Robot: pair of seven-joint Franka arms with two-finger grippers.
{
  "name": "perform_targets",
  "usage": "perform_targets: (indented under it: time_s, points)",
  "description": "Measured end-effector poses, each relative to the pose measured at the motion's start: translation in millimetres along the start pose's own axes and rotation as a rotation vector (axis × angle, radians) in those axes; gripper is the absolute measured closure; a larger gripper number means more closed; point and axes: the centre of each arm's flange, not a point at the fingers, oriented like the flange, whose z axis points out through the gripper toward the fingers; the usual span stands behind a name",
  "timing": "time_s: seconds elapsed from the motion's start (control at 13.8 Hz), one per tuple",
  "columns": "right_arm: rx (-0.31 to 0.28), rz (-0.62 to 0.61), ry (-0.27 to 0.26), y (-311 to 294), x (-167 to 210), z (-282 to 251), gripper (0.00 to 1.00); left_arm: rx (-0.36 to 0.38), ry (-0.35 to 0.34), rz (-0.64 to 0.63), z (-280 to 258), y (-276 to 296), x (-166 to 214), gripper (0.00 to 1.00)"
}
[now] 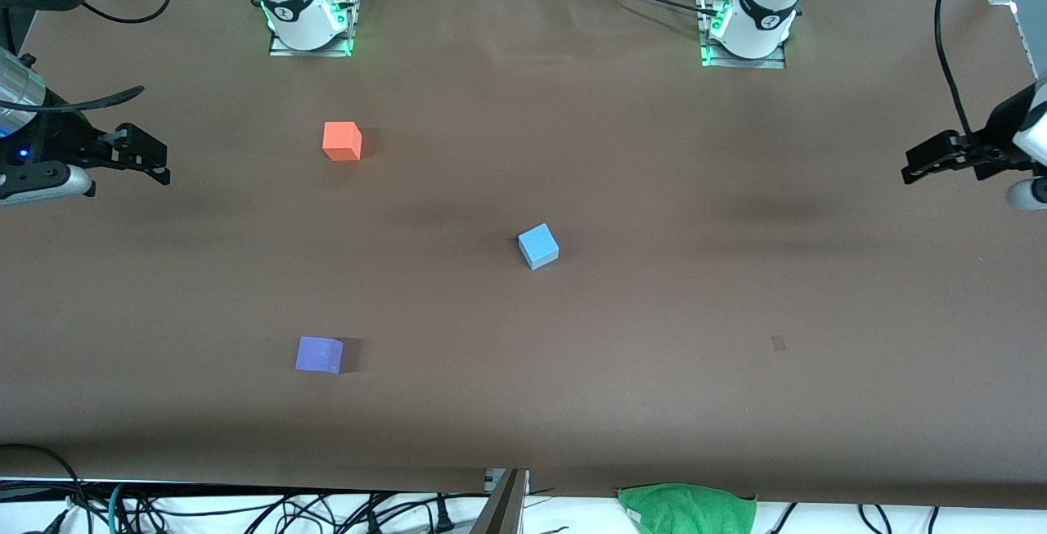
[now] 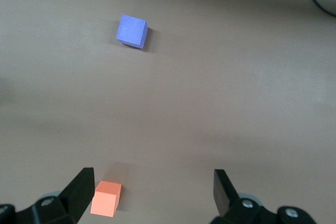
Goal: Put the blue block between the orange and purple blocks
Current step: 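Swing the right gripper out toward the blue block, then lower the right gripper onto the blue block and close it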
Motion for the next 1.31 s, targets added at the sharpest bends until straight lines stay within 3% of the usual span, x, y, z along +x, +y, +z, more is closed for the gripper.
perform_targets:
  time_s: [0.36,0.8,1.09,1.31]
  points:
    - [0.0,0.0,-0.002,0,1,2,0.0,-0.001,-0.024,0.024,10,9,4,0.0]
    - [0.003,-0.023,-0.059,-13,15,37,0.0,-0.001,-0.028,0.031,11,12,4,0.0]
    - [0.001,-0.102,-0.113,-80,32,75,0.0,-0.001,-0.032,0.03,14,11,5,0.0]
    - [0.002,-0.054,-0.107,-144,47,109,0.0,-0.002,-0.037,0.029,17,11,7,0.0]
